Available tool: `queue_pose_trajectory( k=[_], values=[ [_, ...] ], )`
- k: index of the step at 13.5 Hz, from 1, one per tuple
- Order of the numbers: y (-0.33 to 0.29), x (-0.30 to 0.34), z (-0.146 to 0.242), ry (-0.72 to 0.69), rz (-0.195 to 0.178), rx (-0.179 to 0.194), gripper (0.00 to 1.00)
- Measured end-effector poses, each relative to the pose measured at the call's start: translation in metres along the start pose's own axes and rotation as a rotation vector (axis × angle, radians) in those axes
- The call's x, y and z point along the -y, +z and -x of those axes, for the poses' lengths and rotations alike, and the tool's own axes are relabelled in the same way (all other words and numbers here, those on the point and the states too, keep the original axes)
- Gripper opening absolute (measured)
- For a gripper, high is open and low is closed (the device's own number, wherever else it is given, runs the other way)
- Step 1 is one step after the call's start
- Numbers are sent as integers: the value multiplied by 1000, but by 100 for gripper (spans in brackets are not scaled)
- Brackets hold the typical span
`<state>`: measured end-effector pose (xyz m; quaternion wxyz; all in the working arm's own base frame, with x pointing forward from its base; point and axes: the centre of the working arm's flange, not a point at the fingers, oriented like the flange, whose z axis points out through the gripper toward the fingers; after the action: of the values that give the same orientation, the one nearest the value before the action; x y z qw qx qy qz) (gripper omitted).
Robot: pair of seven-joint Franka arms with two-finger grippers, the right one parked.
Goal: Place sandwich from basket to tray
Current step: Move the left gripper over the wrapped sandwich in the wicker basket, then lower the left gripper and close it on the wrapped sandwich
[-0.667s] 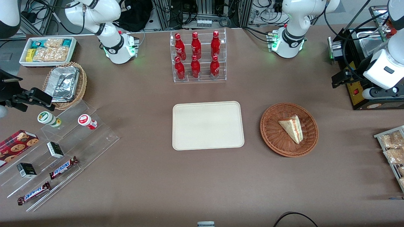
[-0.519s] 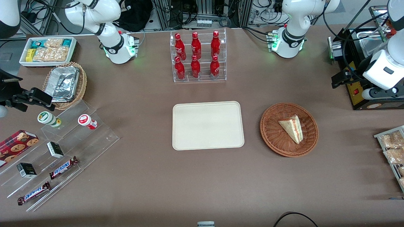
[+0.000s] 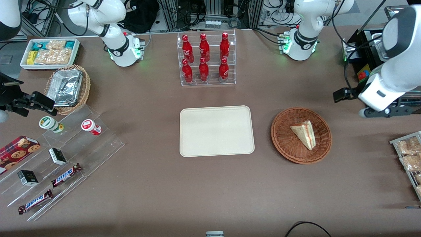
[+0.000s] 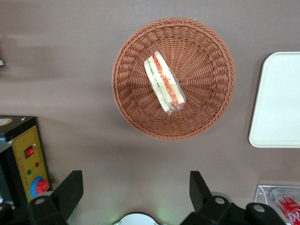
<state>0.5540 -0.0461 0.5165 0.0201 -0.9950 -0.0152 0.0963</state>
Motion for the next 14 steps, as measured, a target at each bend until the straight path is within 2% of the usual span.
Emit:
queue_pose_trajectory(
  k=[5,11,14],
  values=[
    [85,-9,-13,10,6,-42,100],
    [161,-27,-7,-57,24,-138,100],
    [171,-36,-5,-158,33,-145,100]
  ],
)
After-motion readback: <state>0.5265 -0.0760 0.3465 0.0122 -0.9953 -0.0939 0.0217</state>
